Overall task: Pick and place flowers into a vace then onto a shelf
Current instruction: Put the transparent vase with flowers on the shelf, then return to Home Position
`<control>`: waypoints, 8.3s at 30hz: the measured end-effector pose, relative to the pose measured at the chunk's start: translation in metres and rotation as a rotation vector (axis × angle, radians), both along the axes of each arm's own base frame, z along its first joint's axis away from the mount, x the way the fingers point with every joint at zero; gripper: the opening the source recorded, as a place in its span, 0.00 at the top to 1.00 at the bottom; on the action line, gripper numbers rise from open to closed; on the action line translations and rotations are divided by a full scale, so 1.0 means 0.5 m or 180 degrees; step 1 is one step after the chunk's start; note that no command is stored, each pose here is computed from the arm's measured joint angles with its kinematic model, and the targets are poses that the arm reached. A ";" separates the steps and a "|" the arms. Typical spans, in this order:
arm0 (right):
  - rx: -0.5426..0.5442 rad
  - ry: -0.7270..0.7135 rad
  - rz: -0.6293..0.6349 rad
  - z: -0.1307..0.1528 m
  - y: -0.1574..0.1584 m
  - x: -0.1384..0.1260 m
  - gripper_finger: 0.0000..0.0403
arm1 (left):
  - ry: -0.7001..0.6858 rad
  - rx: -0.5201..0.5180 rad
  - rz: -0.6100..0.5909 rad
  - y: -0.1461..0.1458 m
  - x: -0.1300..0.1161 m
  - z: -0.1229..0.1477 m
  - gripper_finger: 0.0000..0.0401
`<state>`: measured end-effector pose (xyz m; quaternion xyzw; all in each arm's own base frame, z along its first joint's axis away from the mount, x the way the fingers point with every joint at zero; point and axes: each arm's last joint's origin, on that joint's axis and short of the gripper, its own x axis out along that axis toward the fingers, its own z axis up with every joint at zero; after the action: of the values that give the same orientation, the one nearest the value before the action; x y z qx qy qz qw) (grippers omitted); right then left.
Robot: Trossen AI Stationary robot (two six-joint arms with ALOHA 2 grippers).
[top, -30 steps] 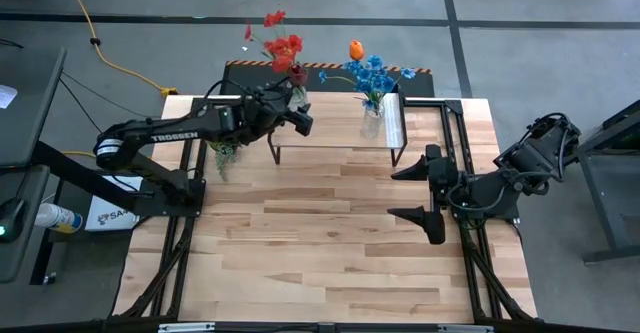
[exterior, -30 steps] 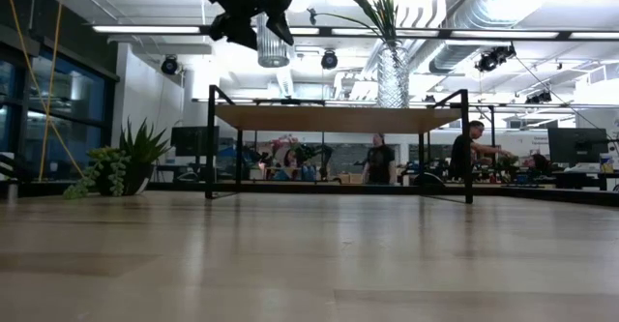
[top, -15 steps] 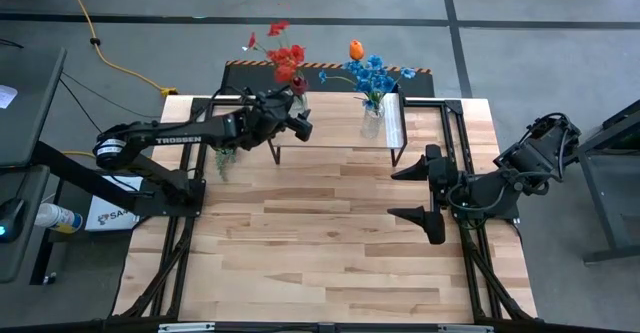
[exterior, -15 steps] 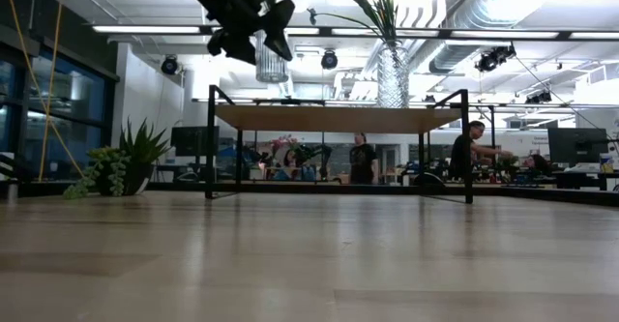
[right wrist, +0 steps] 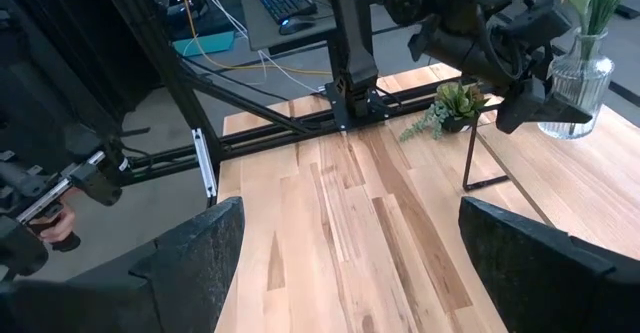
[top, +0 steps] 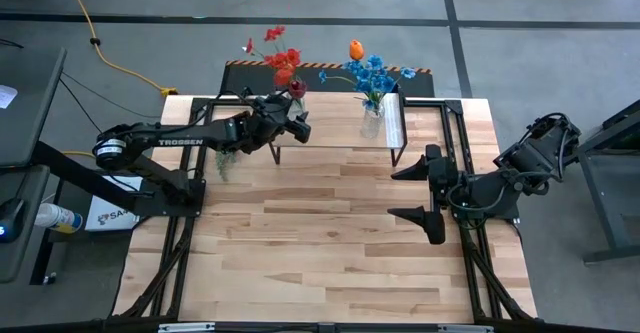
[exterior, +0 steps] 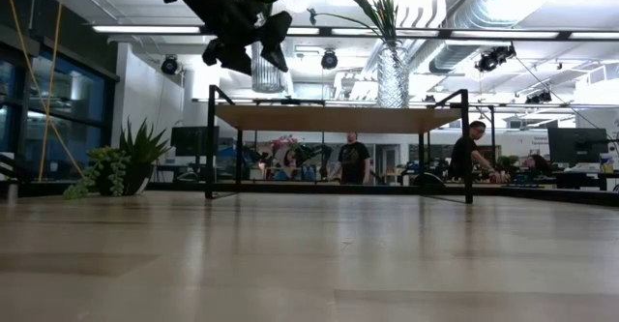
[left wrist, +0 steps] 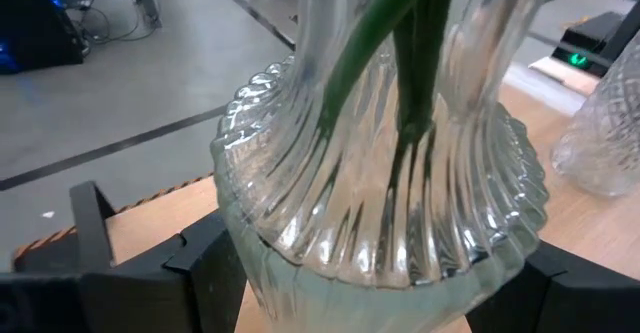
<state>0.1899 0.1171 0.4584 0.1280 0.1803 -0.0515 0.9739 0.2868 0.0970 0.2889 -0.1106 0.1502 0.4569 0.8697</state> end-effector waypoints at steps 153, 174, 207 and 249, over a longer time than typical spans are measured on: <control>-0.0026 -0.0020 -0.0055 0.001 -0.001 0.000 0.11 | 0.0237 -0.0349 -0.0094 0.006 0.037 -0.094 0.04; -0.0040 -0.0018 -0.0044 0.001 -0.001 0.000 0.11 | 0.0187 -0.0355 -0.0148 0.006 0.040 -0.092 0.01; -0.0027 -0.0009 -0.0015 0.000 -0.001 0.000 0.11 | 0.0260 -0.0334 -0.0264 -0.025 -0.018 -0.029 0.00; -0.0089 -0.0208 0.0198 0.025 -0.015 -0.023 0.11 | -0.1188 -0.0739 -0.2963 -0.332 -0.321 0.188 0.00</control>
<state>0.1783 0.1096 0.4710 0.1104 0.1516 -0.0196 0.9821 0.1263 -0.0691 0.3829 -0.2076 0.0754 -0.0258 0.9750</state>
